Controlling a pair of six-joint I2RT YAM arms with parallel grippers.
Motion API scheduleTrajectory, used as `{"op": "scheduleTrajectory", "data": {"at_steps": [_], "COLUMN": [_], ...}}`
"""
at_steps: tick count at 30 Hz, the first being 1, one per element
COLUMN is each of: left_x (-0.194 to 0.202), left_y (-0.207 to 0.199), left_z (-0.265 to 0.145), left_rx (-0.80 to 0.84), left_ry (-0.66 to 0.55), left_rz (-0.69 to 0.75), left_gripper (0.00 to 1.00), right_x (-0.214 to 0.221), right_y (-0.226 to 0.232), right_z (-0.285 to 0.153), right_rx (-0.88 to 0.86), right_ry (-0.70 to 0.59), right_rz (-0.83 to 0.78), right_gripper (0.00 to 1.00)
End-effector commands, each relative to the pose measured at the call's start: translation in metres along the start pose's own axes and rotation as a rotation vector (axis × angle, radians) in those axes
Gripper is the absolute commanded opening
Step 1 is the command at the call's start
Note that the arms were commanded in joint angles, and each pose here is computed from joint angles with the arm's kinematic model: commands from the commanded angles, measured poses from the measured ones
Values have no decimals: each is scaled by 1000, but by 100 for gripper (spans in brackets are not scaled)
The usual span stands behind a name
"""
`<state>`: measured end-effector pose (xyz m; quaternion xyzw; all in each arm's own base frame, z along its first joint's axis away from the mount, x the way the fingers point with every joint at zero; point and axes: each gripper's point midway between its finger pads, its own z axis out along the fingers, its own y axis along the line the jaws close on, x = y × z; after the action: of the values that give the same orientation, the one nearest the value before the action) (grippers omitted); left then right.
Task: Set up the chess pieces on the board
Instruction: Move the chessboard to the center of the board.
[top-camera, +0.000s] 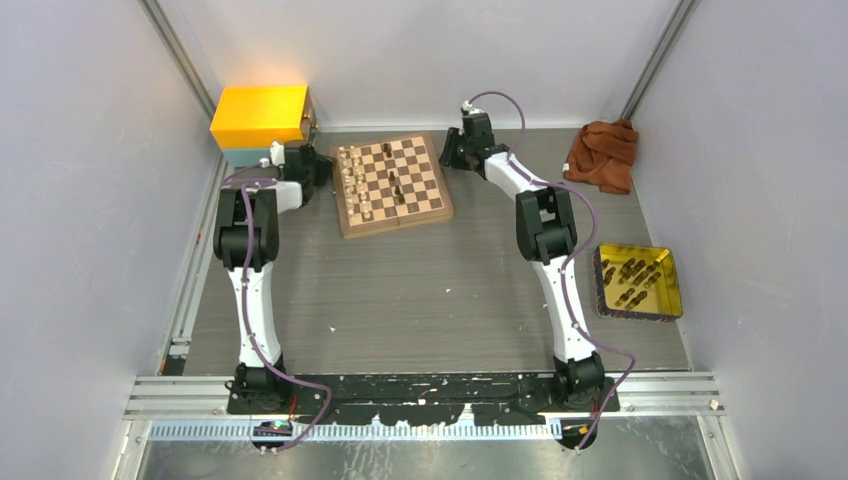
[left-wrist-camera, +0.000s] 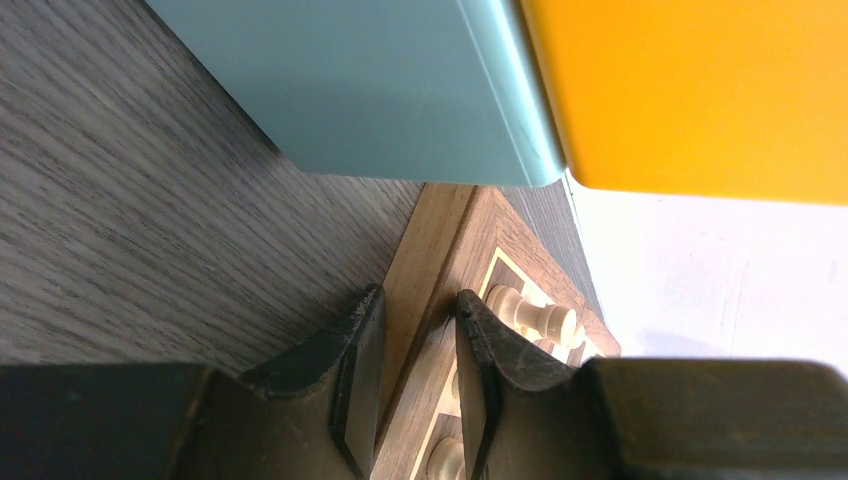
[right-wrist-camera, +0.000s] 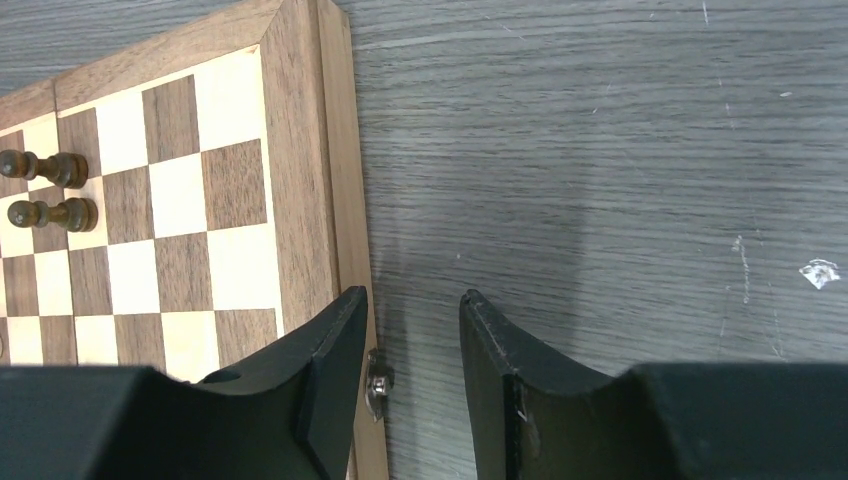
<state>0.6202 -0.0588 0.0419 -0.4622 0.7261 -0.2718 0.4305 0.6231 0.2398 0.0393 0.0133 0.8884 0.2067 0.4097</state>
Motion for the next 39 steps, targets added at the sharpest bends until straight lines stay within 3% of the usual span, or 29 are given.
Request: {"op": "scheduleTrajectory", "data": {"at_steps": [1,20,39], "left_x": [21,23,23], "left_y": [44,50,48], "left_z": [-4,-2,-2], "left_rx": [-129,-143,-136], "left_ry": [68,77,78], "left_rz": [30,35,48], "left_gripper": [32,32,32], "right_x": [-36,-62,-44], "right_y": [51,71,57], "right_z": [-31,-53,-36], "right_rx": [-108,-151,-127], "right_ry": [-72,-140,-104], "right_rz": [-18,-38,-50], "right_gripper": [46,50,51]}}
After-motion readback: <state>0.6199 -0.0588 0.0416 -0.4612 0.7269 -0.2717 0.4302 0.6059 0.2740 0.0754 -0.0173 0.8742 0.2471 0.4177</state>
